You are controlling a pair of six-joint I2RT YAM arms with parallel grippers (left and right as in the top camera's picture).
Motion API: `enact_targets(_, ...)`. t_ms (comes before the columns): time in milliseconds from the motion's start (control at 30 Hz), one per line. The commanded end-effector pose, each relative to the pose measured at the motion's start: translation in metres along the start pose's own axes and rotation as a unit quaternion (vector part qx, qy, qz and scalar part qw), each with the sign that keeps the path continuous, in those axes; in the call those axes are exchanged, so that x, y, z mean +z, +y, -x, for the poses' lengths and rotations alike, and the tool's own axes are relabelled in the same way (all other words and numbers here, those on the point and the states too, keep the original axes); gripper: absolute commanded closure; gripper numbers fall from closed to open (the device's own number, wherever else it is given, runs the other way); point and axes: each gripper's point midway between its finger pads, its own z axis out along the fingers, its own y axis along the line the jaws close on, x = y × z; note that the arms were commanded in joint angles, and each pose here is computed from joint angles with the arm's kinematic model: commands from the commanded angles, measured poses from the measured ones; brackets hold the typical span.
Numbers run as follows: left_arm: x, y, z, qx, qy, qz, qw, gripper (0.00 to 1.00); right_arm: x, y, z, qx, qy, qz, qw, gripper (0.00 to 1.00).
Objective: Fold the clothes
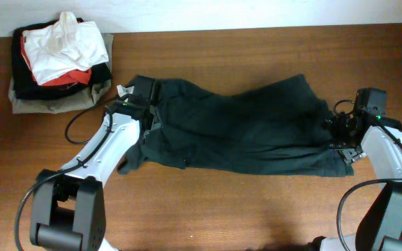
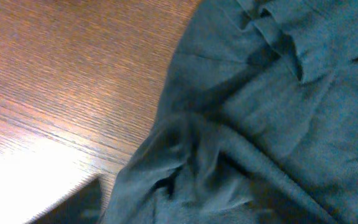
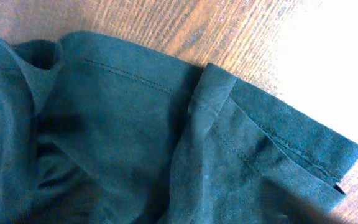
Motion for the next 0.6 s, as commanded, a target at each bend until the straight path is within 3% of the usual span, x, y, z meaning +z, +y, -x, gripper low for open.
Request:
enact_targets(0, 0.003, 0.005, 0.005, 0.018, -0.005, 0.012, 1.000, 0.01, -0.001, 0.001, -0.004, -0.003, 0.011, -0.004, 1.000, 0.01)
enact_targets(333, -0.054, 0.008, 0.029, 0.006, -0.035, -0.018, 0.999, 0.01, -0.002, 0.002, -0.015, -0.016, 0.040, 0.005, 0.999, 0.02)
enact_targets(567, -0.101, -0.025, 0.019, 0.007, -0.022, -0.148, 0.989, 0.01, -0.002, 0.002, -0.015, -0.016, 0.040, 0.005, 0.999, 0.01)
